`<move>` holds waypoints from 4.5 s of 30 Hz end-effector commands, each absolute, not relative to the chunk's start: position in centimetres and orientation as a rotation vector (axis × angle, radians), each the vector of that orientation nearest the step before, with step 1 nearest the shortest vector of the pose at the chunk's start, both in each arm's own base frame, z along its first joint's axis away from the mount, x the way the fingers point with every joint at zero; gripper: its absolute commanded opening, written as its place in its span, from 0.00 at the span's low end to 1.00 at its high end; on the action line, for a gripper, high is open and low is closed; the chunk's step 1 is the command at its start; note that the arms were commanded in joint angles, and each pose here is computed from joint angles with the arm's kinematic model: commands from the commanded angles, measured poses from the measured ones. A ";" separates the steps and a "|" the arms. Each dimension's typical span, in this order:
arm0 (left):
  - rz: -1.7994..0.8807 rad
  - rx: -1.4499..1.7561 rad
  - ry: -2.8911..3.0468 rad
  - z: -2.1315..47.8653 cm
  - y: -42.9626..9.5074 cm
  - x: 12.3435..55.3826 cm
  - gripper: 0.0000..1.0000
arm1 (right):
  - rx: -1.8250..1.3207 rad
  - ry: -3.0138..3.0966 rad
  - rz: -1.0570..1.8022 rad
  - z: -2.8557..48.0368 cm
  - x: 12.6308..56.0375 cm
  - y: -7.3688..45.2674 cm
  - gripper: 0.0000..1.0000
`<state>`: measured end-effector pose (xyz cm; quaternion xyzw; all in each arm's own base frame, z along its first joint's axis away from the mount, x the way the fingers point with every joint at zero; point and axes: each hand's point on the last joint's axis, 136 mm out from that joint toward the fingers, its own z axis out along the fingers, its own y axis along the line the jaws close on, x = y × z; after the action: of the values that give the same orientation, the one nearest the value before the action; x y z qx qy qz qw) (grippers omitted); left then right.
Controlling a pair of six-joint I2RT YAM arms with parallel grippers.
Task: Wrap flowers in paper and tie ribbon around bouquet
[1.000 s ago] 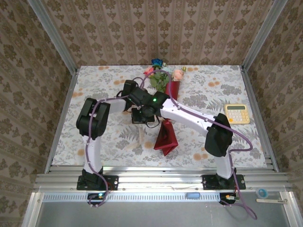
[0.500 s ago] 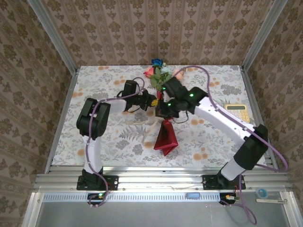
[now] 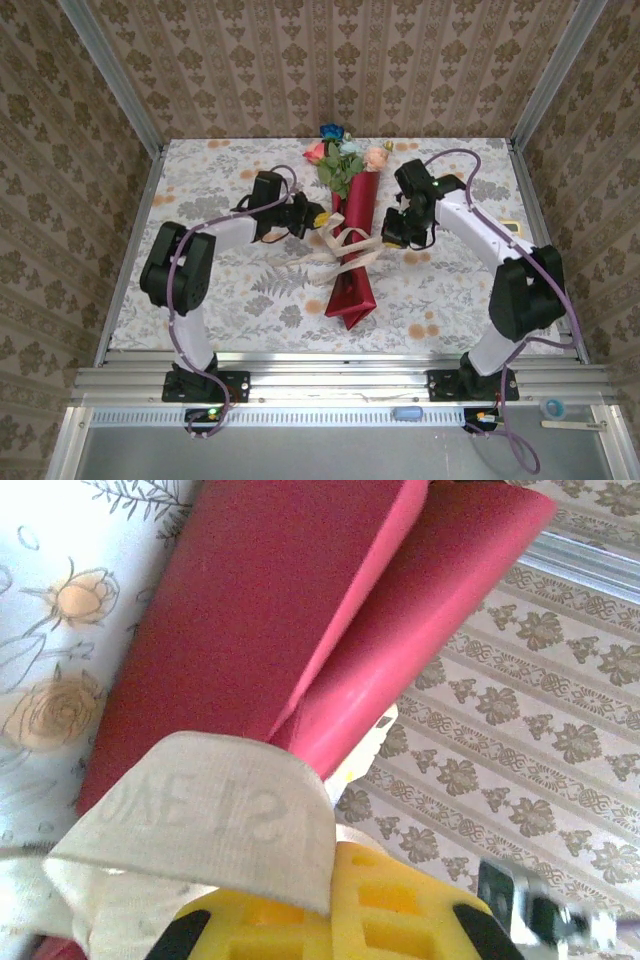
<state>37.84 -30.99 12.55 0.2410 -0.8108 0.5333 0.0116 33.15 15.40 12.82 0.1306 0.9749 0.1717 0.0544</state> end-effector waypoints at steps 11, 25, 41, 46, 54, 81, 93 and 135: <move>1.543 1.036 -2.467 9.7 -27.9 36.3 0.00 | 0.350 2.974 0.283 12.2 34.9 11.9 0.00; 1.545 1.058 -2.428 9.7 -28.1 36.0 0.00 | 0.306 3.090 0.267 9.3 33.1 12.6 0.16; 1.553 1.100 -2.389 10.5 -28.2 35.2 0.00 | 0.869 2.792 0.507 14.5 34.7 16.6 0.38; 1.520 1.196 -2.330 10.2 -27.6 34.2 0.16 | 1.133 2.662 0.662 14.0 37.1 20.1 0.39; 1.496 1.373 -2.239 9.0 -25.8 33.4 0.40 | 1.443 2.556 0.799 11.4 38.9 22.2 0.40; 1.437 1.333 -2.168 10.4 -32.6 32.0 0.49 | 1.646 2.448 0.808 9.2 40.5 21.2 0.06; 1.330 1.341 -2.142 9.8 -34.0 30.7 0.56 | 1.653 2.438 0.901 10.9 38.9 21.9 0.00; 1.319 1.375 -2.120 8.4 -35.3 31.9 0.52 | 1.636 2.489 0.961 10.9 34.3 23.1 0.00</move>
<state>31.87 -34.60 7.90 0.4802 -0.7399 0.4508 0.1370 34.94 23.10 10.41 0.5197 0.7997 0.3005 0.0108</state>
